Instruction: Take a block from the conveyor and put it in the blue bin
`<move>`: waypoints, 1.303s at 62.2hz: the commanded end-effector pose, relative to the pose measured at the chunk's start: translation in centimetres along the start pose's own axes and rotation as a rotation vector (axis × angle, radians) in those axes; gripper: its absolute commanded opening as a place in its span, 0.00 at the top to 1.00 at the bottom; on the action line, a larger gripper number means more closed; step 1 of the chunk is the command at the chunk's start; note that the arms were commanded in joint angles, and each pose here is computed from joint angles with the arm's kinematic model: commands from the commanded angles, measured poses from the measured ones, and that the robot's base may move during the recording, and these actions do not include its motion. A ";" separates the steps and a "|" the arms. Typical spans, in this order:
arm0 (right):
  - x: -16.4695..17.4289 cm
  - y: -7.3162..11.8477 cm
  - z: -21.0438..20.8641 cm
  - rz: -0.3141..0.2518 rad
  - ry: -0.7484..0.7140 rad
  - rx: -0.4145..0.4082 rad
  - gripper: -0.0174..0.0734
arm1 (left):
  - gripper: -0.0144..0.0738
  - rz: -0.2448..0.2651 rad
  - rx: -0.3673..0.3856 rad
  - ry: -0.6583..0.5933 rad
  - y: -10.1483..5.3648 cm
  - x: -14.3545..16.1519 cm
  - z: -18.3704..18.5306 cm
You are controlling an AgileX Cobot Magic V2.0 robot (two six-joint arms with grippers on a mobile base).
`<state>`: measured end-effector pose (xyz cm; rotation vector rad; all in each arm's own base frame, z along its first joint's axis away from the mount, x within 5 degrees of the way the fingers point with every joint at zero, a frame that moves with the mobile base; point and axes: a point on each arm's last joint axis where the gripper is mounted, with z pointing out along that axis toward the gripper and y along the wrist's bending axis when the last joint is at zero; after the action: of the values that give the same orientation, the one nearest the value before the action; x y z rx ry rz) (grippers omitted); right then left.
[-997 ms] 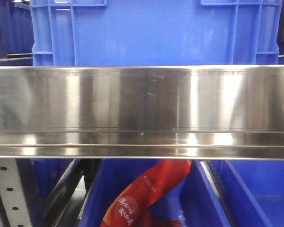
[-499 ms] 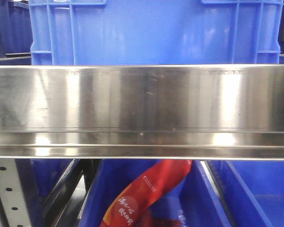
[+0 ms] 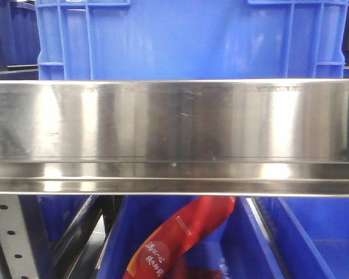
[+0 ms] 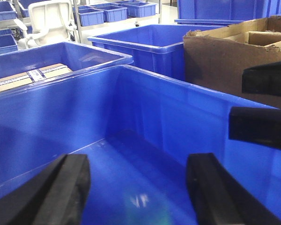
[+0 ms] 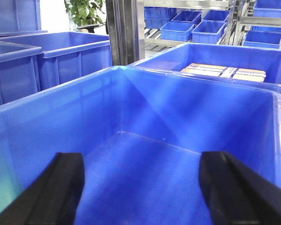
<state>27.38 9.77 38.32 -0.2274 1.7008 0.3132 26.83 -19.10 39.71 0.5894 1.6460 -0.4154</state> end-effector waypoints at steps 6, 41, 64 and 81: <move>-1.1 0.1 -0.6 -0.004 -0.061 -0.004 0.50 | 0.46 -0.011 0.003 -0.043 -0.2 -0.9 -0.6; -4.1 -0.2 -7.1 -0.007 -0.221 0.007 0.99 | 0.96 -0.011 -0.041 -0.188 0.8 -2.9 -6.6; 4.9 -1.6 -15.1 -0.003 -0.177 0.082 0.99 | 0.96 -0.058 -0.067 -0.133 0.3 6.8 -16.1; 12.2 -1.9 -17.9 -0.001 -0.124 0.086 0.99 | 0.96 -0.061 -0.065 -0.092 -0.3 12.7 -19.1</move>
<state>10.21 2.64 29.54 -0.1420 1.6090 0.2562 10.78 -6.91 30.59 0.4865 1.6072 -0.4187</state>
